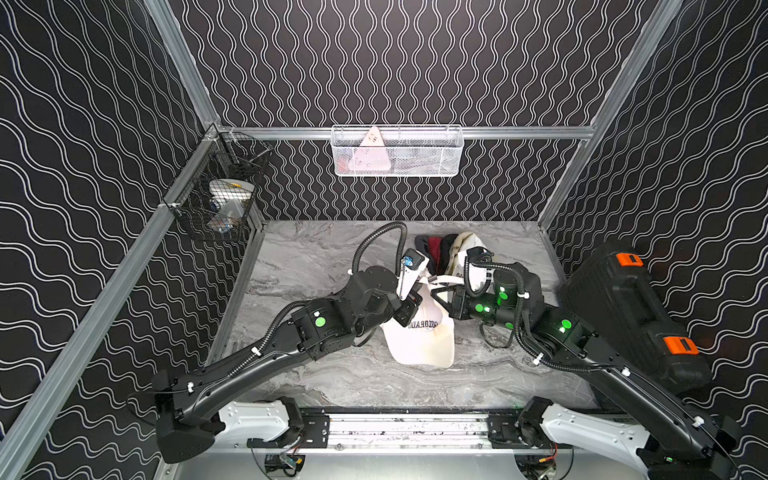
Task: Open the adjustable buckle of the baseball cap
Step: Pull the adjustable strap on the baseball cap.
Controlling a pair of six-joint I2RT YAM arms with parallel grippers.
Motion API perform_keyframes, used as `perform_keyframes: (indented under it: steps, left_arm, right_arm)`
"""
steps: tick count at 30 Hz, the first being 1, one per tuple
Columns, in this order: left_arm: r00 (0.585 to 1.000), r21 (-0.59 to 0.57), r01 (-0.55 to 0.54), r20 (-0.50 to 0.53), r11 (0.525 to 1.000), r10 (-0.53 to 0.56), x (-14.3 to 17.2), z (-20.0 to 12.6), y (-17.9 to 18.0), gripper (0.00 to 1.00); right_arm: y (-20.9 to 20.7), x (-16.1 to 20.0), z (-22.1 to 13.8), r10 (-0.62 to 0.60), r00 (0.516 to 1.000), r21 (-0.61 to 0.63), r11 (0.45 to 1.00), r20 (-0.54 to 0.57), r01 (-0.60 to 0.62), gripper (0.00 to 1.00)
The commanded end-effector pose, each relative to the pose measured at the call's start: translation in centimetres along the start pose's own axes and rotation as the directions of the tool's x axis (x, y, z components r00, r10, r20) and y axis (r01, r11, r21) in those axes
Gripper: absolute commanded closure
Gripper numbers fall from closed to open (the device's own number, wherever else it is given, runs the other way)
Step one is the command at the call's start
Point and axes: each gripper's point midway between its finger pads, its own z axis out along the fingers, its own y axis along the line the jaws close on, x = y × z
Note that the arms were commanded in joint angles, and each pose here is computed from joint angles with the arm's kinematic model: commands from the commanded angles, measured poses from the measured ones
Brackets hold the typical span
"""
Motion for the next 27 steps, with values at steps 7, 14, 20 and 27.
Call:
perform_keyframes:
  steps: [7, 14, 20, 27]
  left_arm:
    - [0.996, 0.026, -0.006, -0.086, 1.000, 0.008, 0.5, 0.0, -0.6, 1.00]
    - [0.992, 0.044, -0.013, -0.124, 0.999, 0.018, 0.3, 0.1, -1.2, 1.00]
    - [0.988, 0.048, -0.017, -0.153, 0.999, 0.024, 0.5, 0.2, -1.5, 1.00]
    - [0.981, 0.058, -0.021, -0.194, 0.998, 0.032, 0.8, 0.4, -1.8, 1.00]
  right_arm:
    - [-0.3, 0.3, -0.3, -0.083, 0.996, 0.033, 0.996, -0.031, 0.084, 0.68]
    - [0.0, -0.3, -0.7, -0.111, 0.994, 0.022, 0.994, 0.004, 0.111, 0.67]
    - [0.2, -0.7, -0.9, -0.139, 0.990, 0.018, 0.990, 0.020, 0.139, 0.65]
    - [0.4, -1.0, -1.1, -0.177, 0.983, 0.018, 0.984, 0.039, 0.177, 0.64]
